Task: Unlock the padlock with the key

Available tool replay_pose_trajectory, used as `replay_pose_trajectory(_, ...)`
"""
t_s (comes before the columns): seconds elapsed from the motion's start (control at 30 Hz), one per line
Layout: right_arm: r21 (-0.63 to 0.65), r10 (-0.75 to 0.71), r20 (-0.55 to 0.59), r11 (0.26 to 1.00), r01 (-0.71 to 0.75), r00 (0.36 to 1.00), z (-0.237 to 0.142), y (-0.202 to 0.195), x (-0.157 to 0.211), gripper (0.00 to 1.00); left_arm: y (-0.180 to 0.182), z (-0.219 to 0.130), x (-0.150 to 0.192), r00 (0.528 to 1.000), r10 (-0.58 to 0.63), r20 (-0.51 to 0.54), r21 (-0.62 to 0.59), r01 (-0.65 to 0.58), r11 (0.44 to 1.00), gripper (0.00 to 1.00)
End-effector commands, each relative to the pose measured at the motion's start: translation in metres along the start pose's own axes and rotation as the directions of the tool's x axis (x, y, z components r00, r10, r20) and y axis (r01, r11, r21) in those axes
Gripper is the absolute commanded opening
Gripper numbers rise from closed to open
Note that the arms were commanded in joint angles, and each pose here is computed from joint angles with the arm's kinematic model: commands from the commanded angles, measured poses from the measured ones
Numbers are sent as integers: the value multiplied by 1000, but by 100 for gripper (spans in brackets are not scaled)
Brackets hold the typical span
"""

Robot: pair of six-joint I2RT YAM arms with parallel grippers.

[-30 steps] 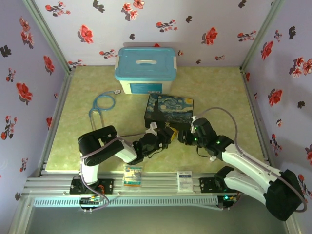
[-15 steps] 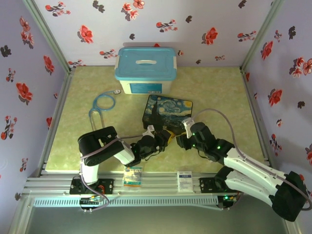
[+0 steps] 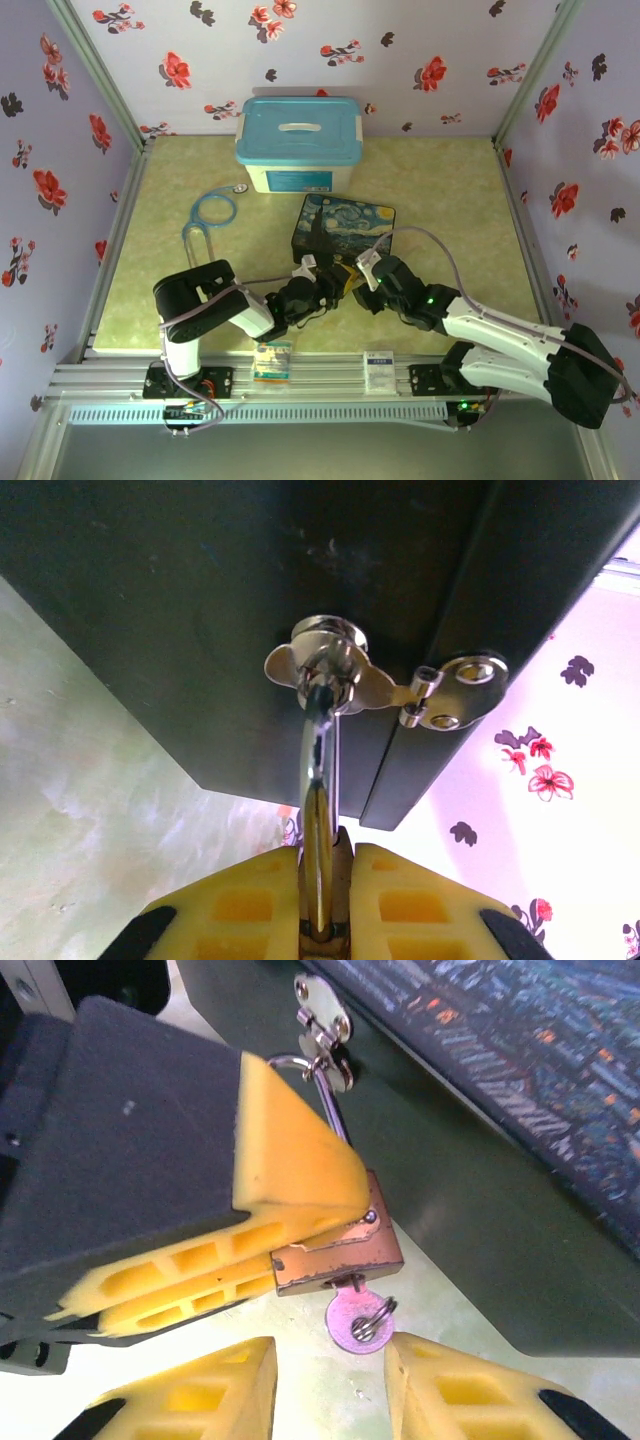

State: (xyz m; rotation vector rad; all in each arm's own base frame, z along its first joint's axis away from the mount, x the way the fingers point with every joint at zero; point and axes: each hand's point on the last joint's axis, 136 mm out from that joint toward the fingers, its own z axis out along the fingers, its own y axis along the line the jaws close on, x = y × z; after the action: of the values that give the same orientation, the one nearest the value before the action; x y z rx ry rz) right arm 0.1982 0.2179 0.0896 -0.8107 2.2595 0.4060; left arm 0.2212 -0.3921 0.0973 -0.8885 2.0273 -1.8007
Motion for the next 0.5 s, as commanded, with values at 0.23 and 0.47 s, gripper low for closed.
replay_pose_trajectory(0.23, 32, -111, 98, 994, 108, 989, -1, 3, -24, 31, -34, 0, 12, 998, -3, -55, 105, 8, 994, 0)
replay_pose_trajectory(0.47, 79, -156, 126, 986, 147, 980, -1, 0, -34, 20, -36, 0, 16, 997, -1, -72, 110, 9, 994, 0)
